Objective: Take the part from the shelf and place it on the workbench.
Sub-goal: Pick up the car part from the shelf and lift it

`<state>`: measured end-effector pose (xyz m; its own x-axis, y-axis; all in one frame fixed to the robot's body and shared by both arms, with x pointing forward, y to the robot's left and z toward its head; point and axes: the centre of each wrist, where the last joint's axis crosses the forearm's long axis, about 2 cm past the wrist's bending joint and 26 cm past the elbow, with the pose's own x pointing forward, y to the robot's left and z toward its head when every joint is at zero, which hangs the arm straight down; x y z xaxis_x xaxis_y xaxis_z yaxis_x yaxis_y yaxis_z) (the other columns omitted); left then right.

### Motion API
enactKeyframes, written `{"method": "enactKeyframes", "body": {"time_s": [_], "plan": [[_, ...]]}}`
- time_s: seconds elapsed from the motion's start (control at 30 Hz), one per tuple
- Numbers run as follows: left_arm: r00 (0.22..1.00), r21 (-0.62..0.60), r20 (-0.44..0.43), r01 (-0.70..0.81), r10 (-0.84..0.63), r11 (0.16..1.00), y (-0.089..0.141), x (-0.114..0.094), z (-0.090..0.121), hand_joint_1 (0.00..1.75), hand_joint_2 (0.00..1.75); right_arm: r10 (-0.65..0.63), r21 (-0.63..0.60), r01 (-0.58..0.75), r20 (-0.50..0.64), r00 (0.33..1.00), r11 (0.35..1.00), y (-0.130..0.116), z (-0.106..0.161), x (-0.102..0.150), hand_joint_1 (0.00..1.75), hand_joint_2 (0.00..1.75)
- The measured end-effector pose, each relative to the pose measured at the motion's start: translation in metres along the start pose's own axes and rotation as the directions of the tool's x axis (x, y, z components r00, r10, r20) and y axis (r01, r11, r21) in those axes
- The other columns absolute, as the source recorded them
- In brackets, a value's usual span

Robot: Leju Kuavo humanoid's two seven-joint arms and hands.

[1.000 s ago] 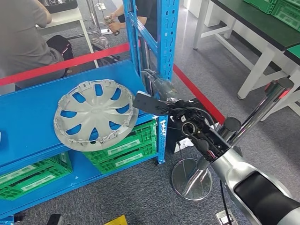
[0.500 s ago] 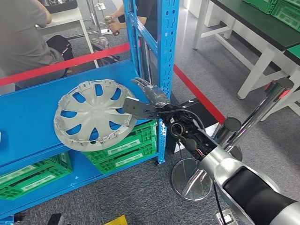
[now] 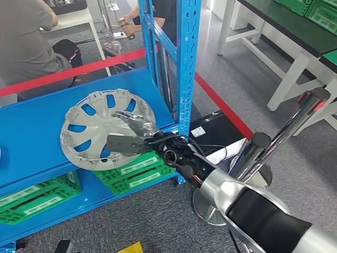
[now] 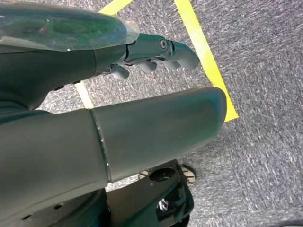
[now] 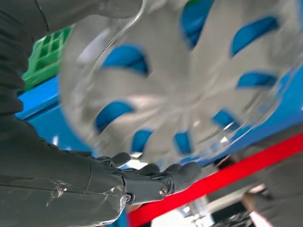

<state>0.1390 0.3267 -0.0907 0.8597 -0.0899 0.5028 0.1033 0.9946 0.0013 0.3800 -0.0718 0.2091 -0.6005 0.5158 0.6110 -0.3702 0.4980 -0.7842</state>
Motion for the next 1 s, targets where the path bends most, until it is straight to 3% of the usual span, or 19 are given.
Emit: {"method": "enactKeyframes", "body": {"time_s": [0.67, 1.0], "plan": [[1.000, -0.010, -0.004, -0.009, 0.009, 1.000, -0.007, -0.002, 0.000, 0.00, 0.00, -0.050, 0.149, 0.041, 0.058, 0.997, 0.988, 0.041, -0.007, 0.031, 0.00, 1.75], [1.000, -0.002, -0.010, -0.028, 0.028, 1.000, -0.009, -0.005, 0.001, 0.00, 0.00, -0.015, 0.088, 0.012, 0.034, 0.999, 0.996, 0.021, -0.001, 0.031, 0.00, 1.75]]}}
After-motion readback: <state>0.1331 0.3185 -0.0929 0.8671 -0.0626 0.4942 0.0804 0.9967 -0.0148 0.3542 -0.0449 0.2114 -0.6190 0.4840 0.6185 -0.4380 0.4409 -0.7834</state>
